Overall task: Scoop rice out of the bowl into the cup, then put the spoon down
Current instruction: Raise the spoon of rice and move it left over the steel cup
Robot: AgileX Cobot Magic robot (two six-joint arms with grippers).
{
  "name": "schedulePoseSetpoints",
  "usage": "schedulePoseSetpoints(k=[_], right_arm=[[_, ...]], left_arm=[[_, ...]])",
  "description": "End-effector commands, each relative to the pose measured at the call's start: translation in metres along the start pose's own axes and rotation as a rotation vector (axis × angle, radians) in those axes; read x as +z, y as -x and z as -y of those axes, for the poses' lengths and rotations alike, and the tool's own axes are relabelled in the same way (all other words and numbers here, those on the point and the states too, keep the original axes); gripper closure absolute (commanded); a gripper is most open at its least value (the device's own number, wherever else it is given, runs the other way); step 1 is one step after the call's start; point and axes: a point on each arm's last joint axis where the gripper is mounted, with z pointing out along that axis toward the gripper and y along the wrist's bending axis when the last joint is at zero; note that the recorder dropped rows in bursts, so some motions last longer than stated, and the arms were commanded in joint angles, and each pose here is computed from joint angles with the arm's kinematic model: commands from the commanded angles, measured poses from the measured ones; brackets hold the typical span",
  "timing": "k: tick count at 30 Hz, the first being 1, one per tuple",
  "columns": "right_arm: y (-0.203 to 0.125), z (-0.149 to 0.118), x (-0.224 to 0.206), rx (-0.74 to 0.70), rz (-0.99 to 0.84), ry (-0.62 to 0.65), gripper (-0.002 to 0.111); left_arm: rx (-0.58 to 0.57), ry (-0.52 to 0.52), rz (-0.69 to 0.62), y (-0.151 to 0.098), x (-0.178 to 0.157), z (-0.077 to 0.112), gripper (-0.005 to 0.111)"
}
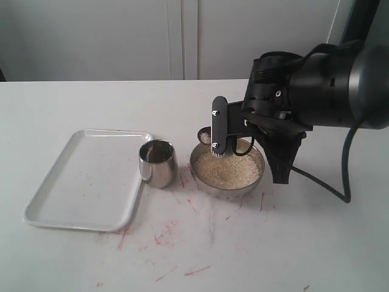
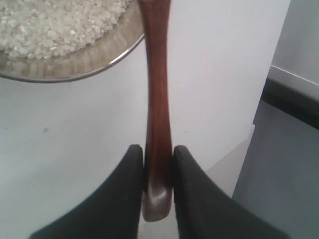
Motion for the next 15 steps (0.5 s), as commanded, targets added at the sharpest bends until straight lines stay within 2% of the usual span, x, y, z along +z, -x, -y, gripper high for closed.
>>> schedulePoseSetpoints(k=[1, 11, 15], right_arm=[[0.009, 0.004, -0.013, -0.028, 0.037, -0.057, 0.108], [0.037, 0.011, -0.040, -0.044, 0.151, -0.120, 0.108], [0.043, 0.010, -0.039, -0.054, 0.129, -0.115, 0.108]], left_arm=[[-0.005, -0.014, -0.043, -0.006, 0.001, 0.002, 0.092], [-0.005, -0.014, -0.043, -0.006, 0.001, 0.002, 0.092], [-0.005, -0.014, -0.043, -0.006, 0.001, 0.002, 0.092]])
